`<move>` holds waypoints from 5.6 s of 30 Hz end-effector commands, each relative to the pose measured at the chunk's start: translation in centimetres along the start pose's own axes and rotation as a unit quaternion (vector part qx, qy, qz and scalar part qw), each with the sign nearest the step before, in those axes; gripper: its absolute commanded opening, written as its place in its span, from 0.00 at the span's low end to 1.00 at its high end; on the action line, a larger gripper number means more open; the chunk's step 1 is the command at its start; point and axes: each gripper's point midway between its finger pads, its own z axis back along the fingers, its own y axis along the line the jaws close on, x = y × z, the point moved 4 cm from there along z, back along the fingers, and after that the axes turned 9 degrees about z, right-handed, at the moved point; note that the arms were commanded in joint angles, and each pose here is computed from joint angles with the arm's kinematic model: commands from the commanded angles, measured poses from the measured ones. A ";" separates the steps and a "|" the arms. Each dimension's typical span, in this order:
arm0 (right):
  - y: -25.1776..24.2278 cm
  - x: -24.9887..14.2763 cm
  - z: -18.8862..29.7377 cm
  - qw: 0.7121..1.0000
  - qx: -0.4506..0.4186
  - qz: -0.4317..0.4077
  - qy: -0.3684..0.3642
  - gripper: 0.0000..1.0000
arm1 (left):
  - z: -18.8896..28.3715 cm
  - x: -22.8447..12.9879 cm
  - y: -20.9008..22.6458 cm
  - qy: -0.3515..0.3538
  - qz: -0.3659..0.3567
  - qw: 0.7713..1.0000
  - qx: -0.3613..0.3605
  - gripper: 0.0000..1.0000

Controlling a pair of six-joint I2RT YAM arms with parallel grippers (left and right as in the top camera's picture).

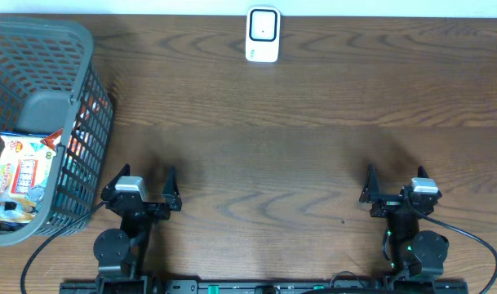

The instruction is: Scan the item barcode

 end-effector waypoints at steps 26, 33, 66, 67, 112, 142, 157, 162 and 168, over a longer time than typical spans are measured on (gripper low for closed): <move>-0.1 -0.1 0.0 1.000 -0.005 0.006 0.001 0.99 | -0.1 -1.3 0.4 0.020 -0.002 1.000 0.007 0.98; -0.1 -0.1 0.0 1.000 -0.005 0.006 0.001 0.99 | -0.1 -1.3 0.4 0.020 -0.002 1.000 0.007 0.98; -0.1 -0.1 0.0 1.000 -0.005 0.006 0.001 0.99 | -0.1 -1.3 0.4 0.020 -0.002 1.000 0.007 0.98; -0.1 -0.1 0.0 1.000 -0.005 0.006 0.001 0.99 | -0.1 -1.3 0.4 0.020 -0.002 1.000 0.007 0.98; -0.1 -0.1 0.0 1.000 -0.005 0.006 0.001 0.99 | -0.1 -1.3 0.3 0.019 0.000 1.000 0.005 0.98; -0.1 -0.1 0.0 1.000 -0.005 0.006 0.001 0.99 | 1.8 19.3 -7.7 0.051 0.034 0.996 -0.058 0.98; -0.1 -0.1 0.0 1.000 -0.005 0.006 0.001 0.99 | 2.0 21.8 -7.0 0.090 0.122 0.988 0.019 0.98; -0.1 -0.1 0.0 1.000 -0.005 0.006 0.001 0.99 | 0.7 25.5 -4.1 0.042 0.209 0.966 0.147 0.98; -0.1 -0.1 0.0 1.000 -0.005 0.006 0.001 0.99 | -1.6 28.6 -0.7 0.052 0.308 0.913 0.263 0.98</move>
